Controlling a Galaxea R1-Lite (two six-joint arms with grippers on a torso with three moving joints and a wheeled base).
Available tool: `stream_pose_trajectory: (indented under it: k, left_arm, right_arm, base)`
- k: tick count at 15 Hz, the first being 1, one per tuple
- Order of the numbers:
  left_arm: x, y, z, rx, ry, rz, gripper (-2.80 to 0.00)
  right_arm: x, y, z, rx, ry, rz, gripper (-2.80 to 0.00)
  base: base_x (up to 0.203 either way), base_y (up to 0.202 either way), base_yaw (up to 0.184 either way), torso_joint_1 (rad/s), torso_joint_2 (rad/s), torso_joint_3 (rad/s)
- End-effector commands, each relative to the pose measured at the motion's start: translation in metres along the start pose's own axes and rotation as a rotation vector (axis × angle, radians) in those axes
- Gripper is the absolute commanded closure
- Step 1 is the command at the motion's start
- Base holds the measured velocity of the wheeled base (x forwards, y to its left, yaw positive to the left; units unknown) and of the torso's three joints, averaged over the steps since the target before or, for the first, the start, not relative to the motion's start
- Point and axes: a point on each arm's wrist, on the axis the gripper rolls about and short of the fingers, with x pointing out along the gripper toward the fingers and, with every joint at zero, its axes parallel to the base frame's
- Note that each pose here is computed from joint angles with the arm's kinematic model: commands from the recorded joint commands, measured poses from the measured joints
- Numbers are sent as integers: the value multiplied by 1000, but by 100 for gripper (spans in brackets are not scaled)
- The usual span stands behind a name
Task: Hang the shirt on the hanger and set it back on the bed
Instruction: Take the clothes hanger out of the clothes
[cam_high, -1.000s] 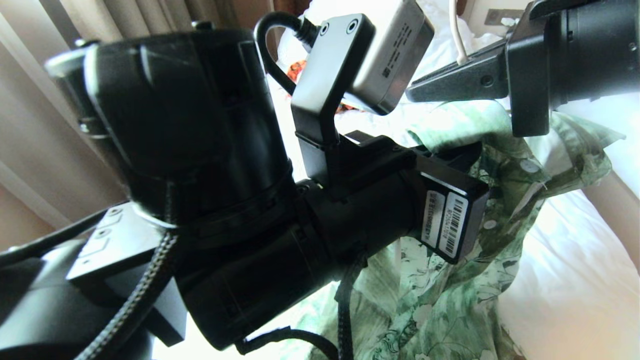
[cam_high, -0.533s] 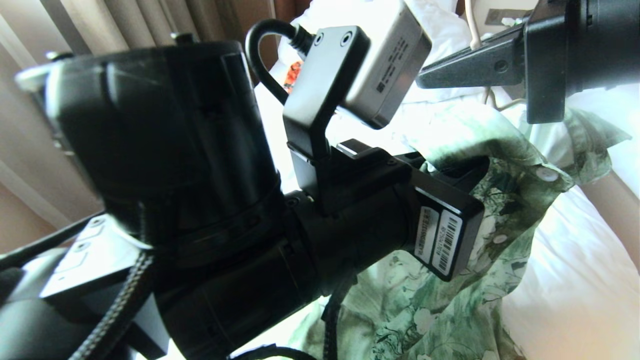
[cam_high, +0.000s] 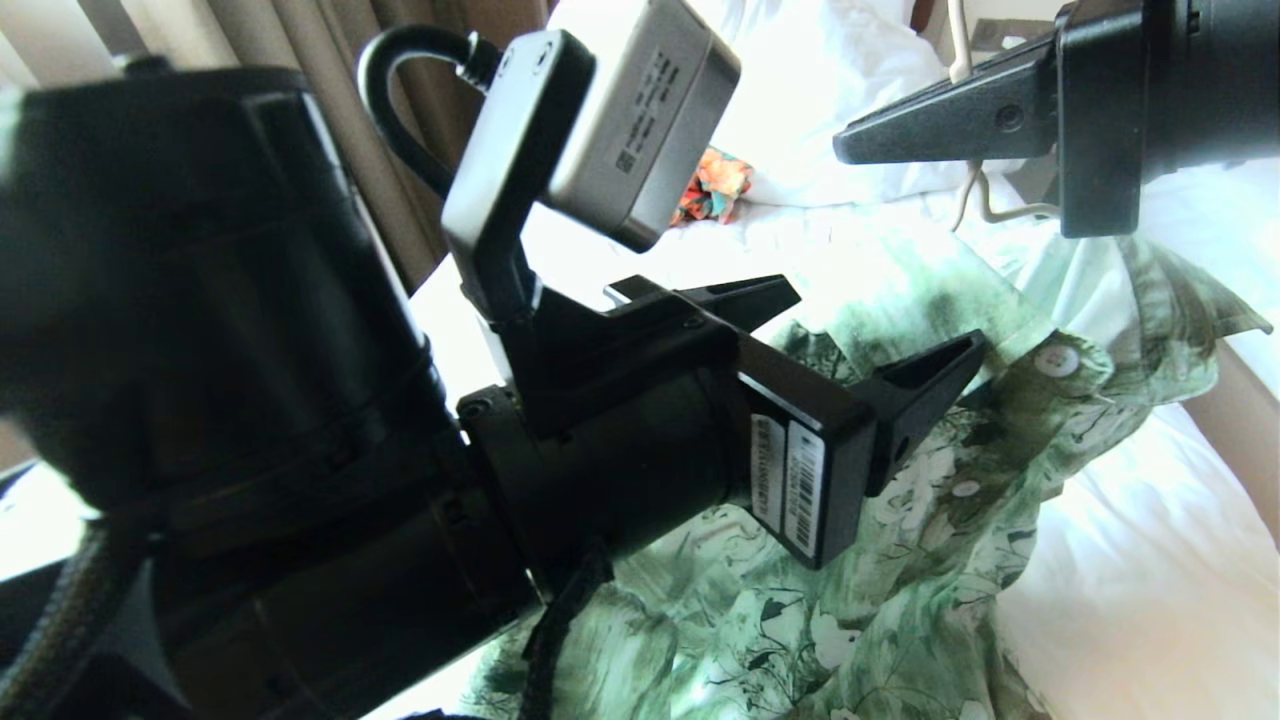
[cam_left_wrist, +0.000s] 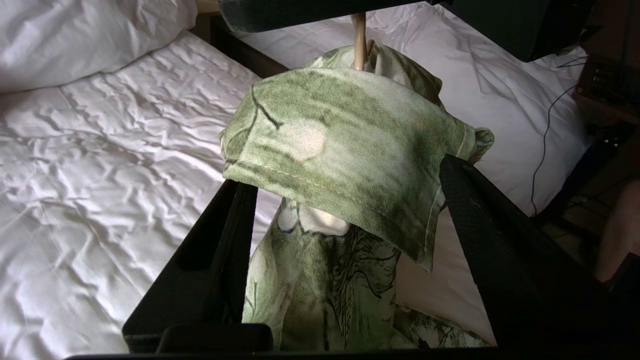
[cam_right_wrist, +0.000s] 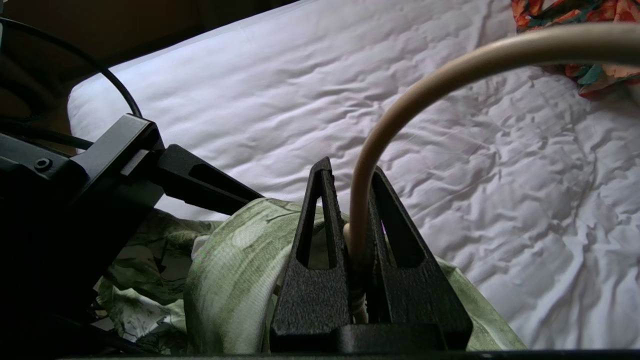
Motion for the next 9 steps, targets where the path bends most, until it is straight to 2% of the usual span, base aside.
stream_pose_trajectory:
  k: [1,4,9]
  left_arm:
    - [-12,4,4,-1,-15,12,-280]
    - [-19,15,5,4,-17,57,-280]
    - [-36,25,21,6,-71,94,-280]
  right_arm:
    - [0,0,0,-2,5,-2,0]
    - [0,-1,-1,-2,10,-21,0]
    - [3,-2,-1,-4,11,-34,0]
  base:
    - [0,0,0,0,0,0]
    - [0,0,0,0,0,0]
    - [0,0,0,0,0,0]
